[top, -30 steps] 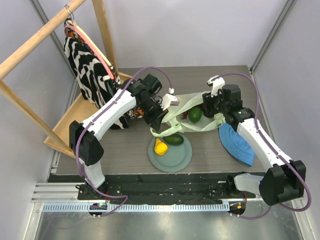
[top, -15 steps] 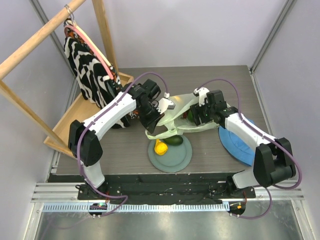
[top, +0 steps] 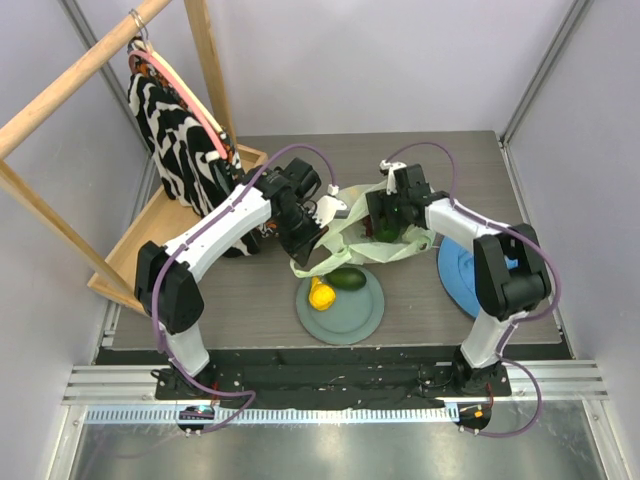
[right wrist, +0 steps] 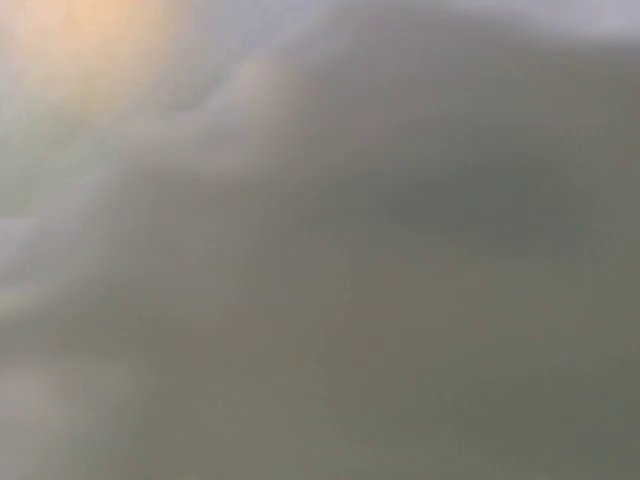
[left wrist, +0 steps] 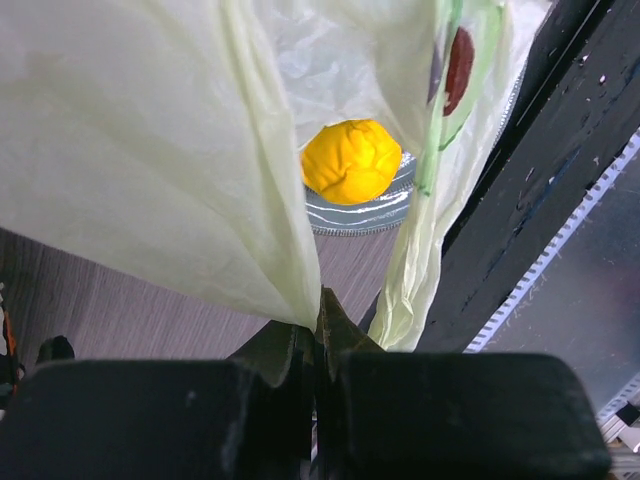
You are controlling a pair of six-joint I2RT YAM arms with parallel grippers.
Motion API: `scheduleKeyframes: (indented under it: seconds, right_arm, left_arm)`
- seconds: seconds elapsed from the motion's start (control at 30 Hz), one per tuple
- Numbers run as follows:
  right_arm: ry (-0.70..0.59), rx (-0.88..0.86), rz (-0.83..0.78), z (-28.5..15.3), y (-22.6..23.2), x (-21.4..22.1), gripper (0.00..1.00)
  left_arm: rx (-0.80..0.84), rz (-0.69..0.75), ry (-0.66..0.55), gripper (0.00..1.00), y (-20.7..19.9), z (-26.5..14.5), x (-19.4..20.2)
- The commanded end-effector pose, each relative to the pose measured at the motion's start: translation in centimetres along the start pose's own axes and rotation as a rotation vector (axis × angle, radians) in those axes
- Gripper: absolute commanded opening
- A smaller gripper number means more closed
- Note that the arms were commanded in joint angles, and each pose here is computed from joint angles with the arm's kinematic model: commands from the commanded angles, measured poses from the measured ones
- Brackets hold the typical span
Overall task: Take the fake fruits out of the plastic bag
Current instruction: Take out the fake fruit from the plastic bag.
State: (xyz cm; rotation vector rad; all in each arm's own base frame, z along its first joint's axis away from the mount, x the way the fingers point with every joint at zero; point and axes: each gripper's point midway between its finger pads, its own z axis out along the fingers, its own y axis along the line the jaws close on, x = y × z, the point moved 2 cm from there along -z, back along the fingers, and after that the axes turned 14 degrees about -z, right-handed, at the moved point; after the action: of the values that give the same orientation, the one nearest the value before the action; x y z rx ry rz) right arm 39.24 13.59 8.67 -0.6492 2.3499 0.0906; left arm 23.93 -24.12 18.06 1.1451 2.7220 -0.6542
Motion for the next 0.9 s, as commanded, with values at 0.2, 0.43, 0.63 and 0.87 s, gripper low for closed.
scheduleKeyframes:
  seconds: [0.2, 0.43, 0.63, 0.87]
  right_arm:
    - [-0.002, 0.083, 0.054, 3.6, -1.8, -2.6, 0.84]
    - [0.033, 0.088, 0.045, 1.0, -1.7, -1.7, 0.83]
    - [-0.024, -0.027, -0.052, 0.5, -0.2, -2.3, 0.37]
    - [-0.242, -0.114, -0.159, -8.2, 0.6, -8.8, 0.23]
  left_arm:
    - [0.002, 0.014, -0.026, 0.00, -0.2, -0.7, -0.4]
    - [-0.001, 0.016, -0.033, 0.00, -0.1, -0.5, -1.1]
    - [0.001, 0.007, -0.038, 0.00, 0.0, -0.3, -1.7]
    - [-0.010, -0.002, -0.020, 0.00, 0.6, 0.6, -1.6]
